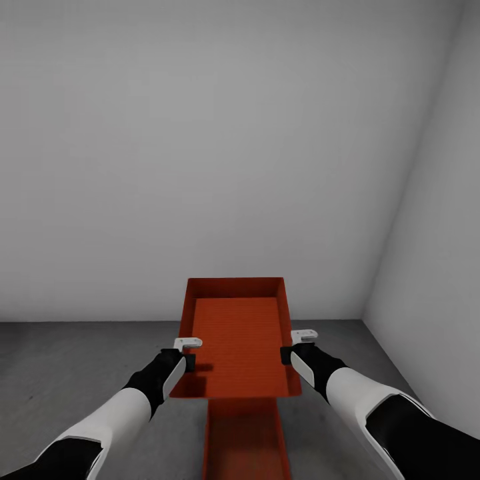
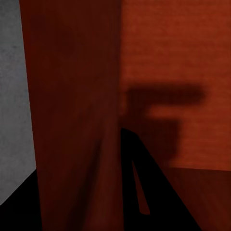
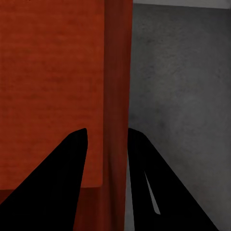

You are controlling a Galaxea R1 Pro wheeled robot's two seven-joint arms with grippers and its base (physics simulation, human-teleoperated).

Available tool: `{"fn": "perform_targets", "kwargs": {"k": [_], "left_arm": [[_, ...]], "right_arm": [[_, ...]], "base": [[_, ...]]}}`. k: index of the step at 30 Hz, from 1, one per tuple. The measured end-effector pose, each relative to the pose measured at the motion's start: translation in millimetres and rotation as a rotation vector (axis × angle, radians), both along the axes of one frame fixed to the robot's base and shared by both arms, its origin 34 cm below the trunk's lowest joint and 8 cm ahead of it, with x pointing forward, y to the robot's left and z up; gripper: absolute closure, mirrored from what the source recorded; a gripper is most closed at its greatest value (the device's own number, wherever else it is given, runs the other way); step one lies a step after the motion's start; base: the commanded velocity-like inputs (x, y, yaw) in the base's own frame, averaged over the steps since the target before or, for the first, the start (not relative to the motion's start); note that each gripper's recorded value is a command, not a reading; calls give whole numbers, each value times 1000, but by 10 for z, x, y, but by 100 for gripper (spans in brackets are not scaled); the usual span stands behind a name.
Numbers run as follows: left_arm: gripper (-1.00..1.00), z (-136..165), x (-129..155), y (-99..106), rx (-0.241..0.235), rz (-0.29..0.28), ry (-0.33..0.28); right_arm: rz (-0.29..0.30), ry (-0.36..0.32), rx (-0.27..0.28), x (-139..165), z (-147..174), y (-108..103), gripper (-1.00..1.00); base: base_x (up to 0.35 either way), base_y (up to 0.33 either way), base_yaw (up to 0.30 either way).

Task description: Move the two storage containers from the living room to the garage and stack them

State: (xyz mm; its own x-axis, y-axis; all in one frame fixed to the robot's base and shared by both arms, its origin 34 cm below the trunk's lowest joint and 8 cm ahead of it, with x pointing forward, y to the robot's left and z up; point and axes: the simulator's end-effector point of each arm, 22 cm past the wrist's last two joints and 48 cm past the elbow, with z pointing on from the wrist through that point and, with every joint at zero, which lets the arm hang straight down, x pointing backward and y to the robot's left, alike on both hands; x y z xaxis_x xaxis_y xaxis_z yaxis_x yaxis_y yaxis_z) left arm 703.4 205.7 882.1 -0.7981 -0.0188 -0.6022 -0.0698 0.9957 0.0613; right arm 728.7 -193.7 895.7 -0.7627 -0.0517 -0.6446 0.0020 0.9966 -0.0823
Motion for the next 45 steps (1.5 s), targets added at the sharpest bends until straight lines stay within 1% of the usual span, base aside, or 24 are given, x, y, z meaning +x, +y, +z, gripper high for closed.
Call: {"fn": "perform_targets", "kwargs": {"k": [32, 45], "left_arm": [[100, 2, 2, -2, 1, -1, 0], [100, -106, -21, -7, 2, -2, 19]], "right_arm": [[0, 0, 1, 0, -2, -2, 100], [1, 19, 2, -20, -118, -7, 100]], "base": [[0, 0, 0], [0, 0, 0]]}}
